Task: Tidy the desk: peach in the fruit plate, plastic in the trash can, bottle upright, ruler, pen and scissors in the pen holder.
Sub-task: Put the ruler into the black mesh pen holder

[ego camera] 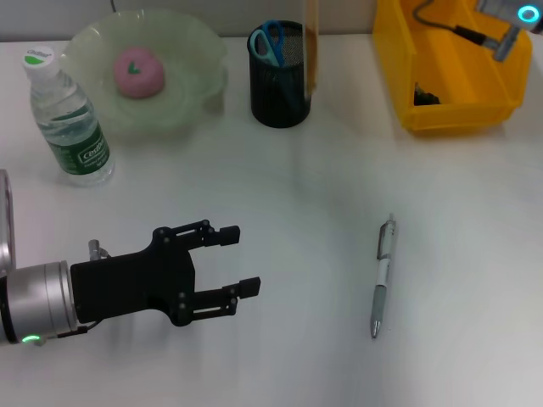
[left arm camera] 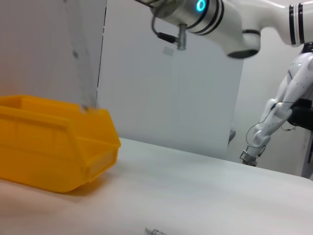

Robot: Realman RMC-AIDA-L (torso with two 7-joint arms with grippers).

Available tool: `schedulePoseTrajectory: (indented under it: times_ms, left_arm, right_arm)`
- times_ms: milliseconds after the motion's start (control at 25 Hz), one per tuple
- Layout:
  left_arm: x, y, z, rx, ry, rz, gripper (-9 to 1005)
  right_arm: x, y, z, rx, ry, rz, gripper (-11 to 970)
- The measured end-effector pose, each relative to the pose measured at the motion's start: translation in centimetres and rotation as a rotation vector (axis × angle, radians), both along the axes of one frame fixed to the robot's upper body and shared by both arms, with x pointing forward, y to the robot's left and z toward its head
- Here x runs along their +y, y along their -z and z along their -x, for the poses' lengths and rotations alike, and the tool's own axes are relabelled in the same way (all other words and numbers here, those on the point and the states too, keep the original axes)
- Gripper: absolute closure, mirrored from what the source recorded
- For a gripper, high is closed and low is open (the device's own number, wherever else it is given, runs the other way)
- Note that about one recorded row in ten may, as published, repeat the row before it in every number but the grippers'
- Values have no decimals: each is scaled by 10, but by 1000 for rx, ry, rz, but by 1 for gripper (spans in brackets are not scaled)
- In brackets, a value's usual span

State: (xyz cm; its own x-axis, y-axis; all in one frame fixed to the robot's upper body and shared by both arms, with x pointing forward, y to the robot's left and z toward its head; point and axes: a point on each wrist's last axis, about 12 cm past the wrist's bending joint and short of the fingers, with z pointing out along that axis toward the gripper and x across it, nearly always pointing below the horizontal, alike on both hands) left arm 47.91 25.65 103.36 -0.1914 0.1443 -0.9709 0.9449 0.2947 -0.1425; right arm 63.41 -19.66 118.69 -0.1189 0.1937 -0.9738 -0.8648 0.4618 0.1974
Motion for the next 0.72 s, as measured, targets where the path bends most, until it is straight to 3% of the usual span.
schedulePoseTrajectory:
  times_ms: [120, 320, 720]
  left_arm:
    - [0, -1, 1, -1, 7, 7, 254]
    - [-1, -1, 2, -5, 12, 15, 254]
    - [1, -1, 3, -10, -5, 23, 254]
  right_arm:
    - [5, 8, -9, -28, 82, -34, 577]
    - [29, 18, -32, -76, 222, 50, 577]
    - [58, 16, -48, -118, 257, 184, 576]
